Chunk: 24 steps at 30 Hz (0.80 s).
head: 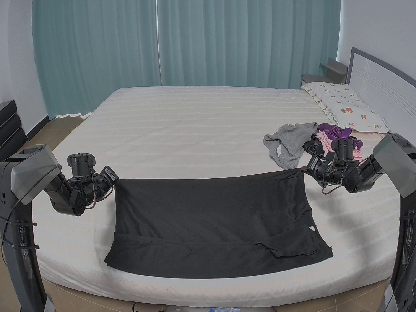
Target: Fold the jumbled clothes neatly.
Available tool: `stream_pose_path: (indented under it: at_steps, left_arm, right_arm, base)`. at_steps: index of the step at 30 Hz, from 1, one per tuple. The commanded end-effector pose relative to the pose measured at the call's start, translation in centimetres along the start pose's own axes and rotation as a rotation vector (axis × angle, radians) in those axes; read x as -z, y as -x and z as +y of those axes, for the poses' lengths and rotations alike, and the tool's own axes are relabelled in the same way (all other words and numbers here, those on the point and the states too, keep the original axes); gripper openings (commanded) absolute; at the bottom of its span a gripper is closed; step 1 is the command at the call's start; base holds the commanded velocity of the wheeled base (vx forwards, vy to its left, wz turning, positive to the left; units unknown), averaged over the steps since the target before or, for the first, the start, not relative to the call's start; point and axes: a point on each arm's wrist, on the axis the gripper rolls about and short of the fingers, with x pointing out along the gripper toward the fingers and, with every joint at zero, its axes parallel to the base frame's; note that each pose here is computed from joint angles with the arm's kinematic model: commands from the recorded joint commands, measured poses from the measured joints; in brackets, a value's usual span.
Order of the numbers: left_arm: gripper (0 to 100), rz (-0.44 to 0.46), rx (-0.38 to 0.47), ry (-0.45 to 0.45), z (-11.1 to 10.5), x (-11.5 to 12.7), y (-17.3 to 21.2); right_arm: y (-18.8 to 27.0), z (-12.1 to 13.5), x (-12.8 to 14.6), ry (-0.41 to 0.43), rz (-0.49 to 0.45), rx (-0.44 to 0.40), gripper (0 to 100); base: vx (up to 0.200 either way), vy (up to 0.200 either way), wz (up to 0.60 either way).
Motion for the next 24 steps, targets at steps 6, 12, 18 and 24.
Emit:
stream_pose_path:
  at_steps: [6,12,18,24]
  left_arm:
    - [0,0.005,-0.003,0.007,-0.1,0.1,1.6]
    - [0,0.000,0.002,0.006,0.2,0.7,2.6]
    - [0,0.018,-0.011,0.006,0.5,1.2,3.9]
    - [0,0.042,-0.031,0.010,0.8,1.8,4.7]
  right_arm:
    - [1.9,-0.3,0.5,-0.016,0.043,-0.005,0]
    - [3.1,-0.2,1.0,-0.020,0.062,0.004,0]
    - [4.3,-0.2,1.6,-0.022,0.083,0.010,0]
    - [5.6,-0.8,2.4,-0.025,0.124,0.023,0]
  base:
    - [0.000,0.000,0.00]
    - [0.000,0.000,0.00]
    - [0.000,0.000,0.00]
    - [0.000,0.000,0.00]
